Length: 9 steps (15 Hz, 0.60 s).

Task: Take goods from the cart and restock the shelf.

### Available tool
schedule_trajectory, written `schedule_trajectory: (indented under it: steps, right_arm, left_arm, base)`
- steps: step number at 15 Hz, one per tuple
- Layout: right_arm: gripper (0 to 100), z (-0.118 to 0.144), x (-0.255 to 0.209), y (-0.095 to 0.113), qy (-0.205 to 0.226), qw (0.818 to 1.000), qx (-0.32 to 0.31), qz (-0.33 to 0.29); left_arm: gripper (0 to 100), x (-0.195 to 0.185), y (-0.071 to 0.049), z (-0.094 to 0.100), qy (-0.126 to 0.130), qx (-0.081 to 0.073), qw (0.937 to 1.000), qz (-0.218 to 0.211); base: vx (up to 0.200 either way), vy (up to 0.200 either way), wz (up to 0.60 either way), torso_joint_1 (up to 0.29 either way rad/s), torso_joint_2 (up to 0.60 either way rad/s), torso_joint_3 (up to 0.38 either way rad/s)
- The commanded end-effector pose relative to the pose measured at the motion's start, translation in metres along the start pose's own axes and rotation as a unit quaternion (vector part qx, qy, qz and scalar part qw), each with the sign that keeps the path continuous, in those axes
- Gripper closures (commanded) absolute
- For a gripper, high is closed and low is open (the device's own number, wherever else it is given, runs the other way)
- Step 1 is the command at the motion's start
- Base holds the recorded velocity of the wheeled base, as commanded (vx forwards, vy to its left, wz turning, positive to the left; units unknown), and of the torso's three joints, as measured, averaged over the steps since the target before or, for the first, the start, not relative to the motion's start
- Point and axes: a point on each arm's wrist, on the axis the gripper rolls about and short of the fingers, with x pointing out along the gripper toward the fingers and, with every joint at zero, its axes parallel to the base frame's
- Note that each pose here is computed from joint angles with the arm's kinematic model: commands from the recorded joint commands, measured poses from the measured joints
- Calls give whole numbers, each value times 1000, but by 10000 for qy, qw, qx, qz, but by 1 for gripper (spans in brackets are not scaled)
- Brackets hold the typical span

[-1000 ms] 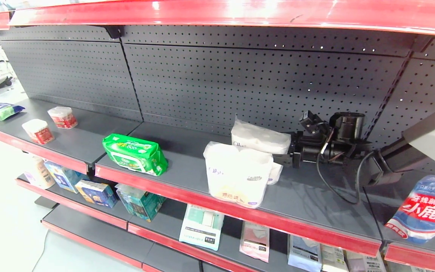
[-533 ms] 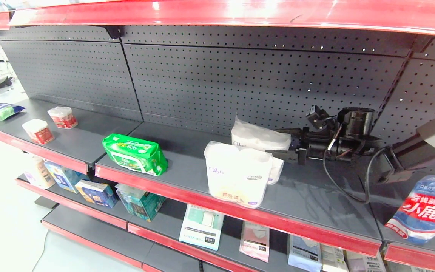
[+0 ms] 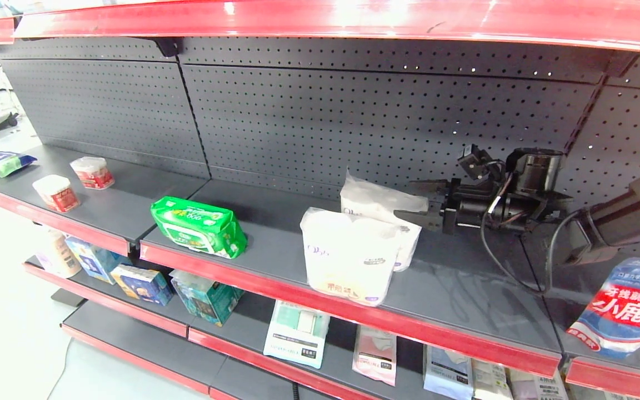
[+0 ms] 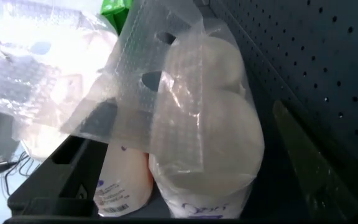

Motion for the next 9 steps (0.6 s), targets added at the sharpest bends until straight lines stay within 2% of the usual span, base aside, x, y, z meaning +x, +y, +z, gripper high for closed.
schedule_trajectory:
  steps: [1, 5, 9]
  right_arm:
    - [0, 10, -3, 1, -81, 9999, -75, -33]
    - [0, 29, -10, 7, -204, 9997, -56, -144]
    - [0, 45, -19, 11, -252, 9966, 103, -775]
  left_arm:
    - [0, 0, 0, 0, 0, -1, 10000, 12]
    - [0, 0, 0, 0, 0, -1, 10000, 12]
    - [0, 0, 0, 0, 0, -1, 10000, 4]
  base:
    - [0, 0, 0, 0, 0, 0]
    - [0, 0, 0, 0, 0, 0]
    - [0, 0, 0, 0, 0, 0]
